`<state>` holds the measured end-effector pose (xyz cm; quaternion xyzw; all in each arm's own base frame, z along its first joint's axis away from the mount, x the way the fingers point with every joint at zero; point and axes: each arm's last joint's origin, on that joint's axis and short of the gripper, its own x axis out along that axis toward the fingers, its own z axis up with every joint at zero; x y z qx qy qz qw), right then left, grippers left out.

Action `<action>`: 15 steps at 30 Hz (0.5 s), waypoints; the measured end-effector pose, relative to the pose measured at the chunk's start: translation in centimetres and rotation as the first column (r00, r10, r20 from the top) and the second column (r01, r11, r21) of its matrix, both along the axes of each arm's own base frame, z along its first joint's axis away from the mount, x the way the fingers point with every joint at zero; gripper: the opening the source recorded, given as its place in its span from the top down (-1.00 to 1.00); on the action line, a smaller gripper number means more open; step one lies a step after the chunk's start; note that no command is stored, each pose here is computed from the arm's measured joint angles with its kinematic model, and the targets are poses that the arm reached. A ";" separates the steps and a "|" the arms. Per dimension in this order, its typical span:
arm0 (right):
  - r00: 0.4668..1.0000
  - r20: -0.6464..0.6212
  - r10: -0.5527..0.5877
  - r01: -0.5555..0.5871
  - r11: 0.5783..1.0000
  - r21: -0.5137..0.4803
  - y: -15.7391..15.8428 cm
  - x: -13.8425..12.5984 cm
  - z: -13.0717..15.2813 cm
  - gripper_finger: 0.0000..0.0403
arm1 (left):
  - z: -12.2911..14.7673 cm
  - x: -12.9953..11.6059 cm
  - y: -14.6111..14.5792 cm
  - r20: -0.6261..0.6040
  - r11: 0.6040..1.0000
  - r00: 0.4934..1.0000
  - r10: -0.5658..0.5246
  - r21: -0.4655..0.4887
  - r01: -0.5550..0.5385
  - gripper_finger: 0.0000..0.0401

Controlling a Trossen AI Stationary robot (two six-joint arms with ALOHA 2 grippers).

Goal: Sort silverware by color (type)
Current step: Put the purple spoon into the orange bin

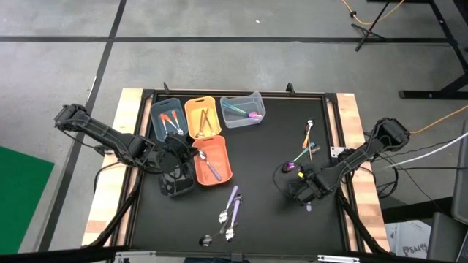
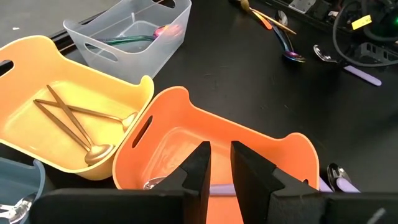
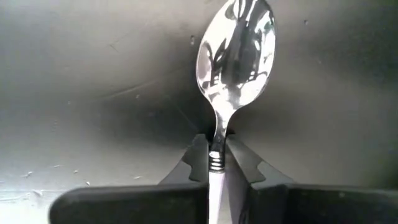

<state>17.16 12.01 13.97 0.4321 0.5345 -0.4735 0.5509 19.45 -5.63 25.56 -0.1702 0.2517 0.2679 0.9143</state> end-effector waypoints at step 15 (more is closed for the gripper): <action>0.979 0.144 0.147 -0.123 0.979 -0.163 0.2 1.5 1.3 0.98 | 0.0 0.0 0.0 0.001 1.000 1.000 0.000 -0.001 0.000 0.72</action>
